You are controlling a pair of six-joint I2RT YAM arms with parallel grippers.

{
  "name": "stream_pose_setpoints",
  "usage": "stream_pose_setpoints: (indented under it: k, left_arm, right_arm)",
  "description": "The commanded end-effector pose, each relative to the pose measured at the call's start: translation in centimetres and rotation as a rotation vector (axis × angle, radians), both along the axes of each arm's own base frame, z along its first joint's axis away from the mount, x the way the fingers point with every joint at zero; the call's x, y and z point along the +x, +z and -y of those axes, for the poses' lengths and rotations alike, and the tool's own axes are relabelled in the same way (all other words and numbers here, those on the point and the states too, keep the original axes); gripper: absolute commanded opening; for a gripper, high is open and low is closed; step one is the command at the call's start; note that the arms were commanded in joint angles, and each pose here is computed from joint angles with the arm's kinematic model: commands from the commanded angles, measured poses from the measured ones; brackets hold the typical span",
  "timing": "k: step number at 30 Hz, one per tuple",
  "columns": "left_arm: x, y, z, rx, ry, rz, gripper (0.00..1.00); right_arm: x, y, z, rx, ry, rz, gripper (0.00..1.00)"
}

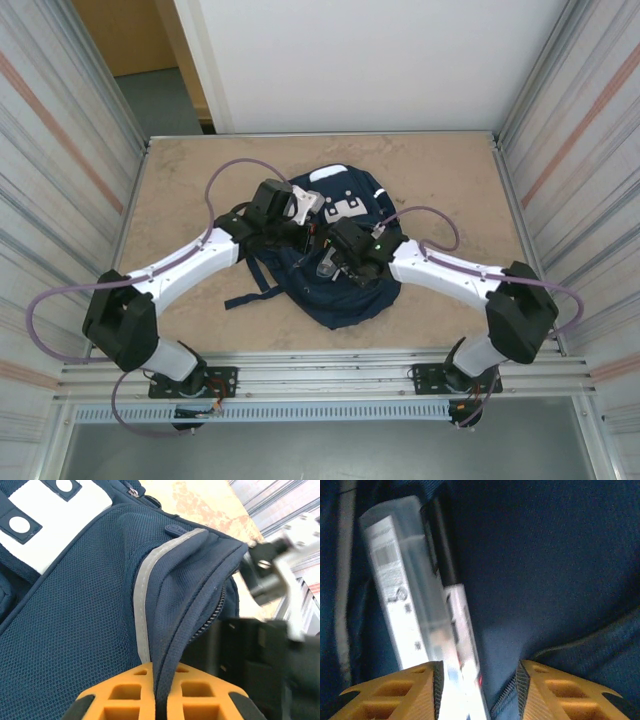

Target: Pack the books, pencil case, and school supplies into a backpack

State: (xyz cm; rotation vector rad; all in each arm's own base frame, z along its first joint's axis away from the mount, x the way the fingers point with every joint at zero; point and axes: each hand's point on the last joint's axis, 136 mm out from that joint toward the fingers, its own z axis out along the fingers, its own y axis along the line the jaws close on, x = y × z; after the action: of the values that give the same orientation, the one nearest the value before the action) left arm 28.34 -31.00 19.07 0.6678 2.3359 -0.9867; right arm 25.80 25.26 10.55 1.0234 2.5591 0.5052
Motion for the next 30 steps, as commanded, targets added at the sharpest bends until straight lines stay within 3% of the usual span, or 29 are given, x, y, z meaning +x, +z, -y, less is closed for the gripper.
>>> stream_pose_setpoints:
  k: [1,4,9,13,15,23,30]
  left_arm:
    - [-0.6,6.1,0.3,-0.115,-0.039,0.092,0.0]
    - [-0.7,5.8,0.2,-0.105,-0.043,0.092,0.0]
    - [-0.6,5.4,0.5,-0.108,-0.047,0.075,0.0]
    - [-0.5,5.7,0.8,-0.124,-0.05,0.07,0.0]
    - [-0.6,6.0,0.9,-0.134,-0.056,0.063,0.0]
    - [-1.4,6.9,0.6,-0.141,-0.069,0.064,0.0]
    - [-1.7,7.2,0.5,-0.123,-0.09,0.065,0.0]
  right_arm:
    - [0.6,1.0,-0.1,0.02,0.032,0.004,0.46]
    - [-0.2,1.9,0.5,-0.002,0.052,0.047,0.47]
    - [-1.7,1.2,-0.1,0.019,0.089,0.02,0.36]
    - [-2.4,0.2,-2.5,0.077,0.106,-0.022,0.4]
    - [-2.1,-0.2,-3.2,0.046,0.111,-0.024,0.4]
    - [0.4,-1.0,-5.7,0.074,0.109,-0.017,0.21]
    - [3.2,-0.9,-4.6,0.091,0.066,-0.011,0.22]
